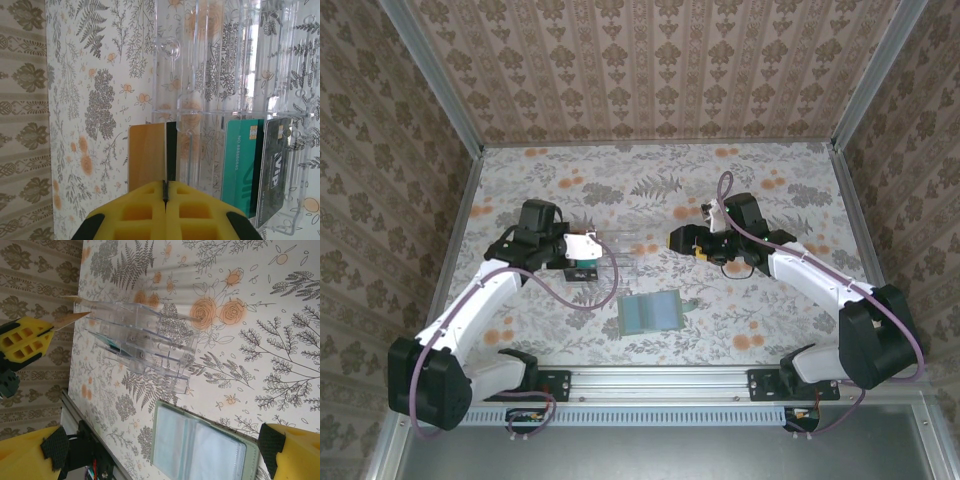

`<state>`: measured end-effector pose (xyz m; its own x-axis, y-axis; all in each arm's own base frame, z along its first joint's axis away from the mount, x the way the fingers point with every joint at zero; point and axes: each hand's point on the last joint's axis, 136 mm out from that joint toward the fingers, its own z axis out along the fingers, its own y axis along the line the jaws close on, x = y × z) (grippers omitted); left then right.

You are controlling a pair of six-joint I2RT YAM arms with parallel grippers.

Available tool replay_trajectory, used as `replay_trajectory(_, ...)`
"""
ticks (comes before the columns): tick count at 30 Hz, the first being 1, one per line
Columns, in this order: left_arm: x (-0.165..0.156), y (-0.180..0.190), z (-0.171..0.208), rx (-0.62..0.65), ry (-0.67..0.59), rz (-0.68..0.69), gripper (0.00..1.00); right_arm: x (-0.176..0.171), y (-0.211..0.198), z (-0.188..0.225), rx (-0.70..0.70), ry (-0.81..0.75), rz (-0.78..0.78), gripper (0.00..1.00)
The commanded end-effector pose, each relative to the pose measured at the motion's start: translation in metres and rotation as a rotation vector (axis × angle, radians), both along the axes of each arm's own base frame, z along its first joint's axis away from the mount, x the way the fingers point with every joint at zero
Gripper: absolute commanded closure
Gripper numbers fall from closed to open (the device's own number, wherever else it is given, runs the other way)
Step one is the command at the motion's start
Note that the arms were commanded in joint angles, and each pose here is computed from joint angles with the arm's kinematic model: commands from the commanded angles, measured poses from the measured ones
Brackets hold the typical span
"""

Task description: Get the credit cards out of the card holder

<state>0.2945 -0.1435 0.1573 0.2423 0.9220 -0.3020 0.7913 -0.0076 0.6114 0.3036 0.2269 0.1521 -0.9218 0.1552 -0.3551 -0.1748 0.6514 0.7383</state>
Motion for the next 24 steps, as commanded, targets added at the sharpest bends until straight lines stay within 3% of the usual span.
replay_trajectory(1,-0.001,0.000,0.004,0.027,-0.012,-0.045,1.00,0.006,0.004,0.008,0.033,-0.015,0.004,0.00)
replay_trajectory(15,0.013,0.001,-0.016,0.017,0.008,-0.014,1.00,0.007,0.003,0.009,0.034,-0.014,0.002,0.00)
replay_trajectory(19,0.017,0.004,-0.018,0.012,0.006,0.009,0.76,0.007,0.003,0.009,0.037,-0.016,0.002,0.00)
replay_trajectory(24,0.023,0.006,-0.018,0.002,-0.001,0.035,0.71,0.009,0.005,0.001,0.037,0.009,0.005,0.00)
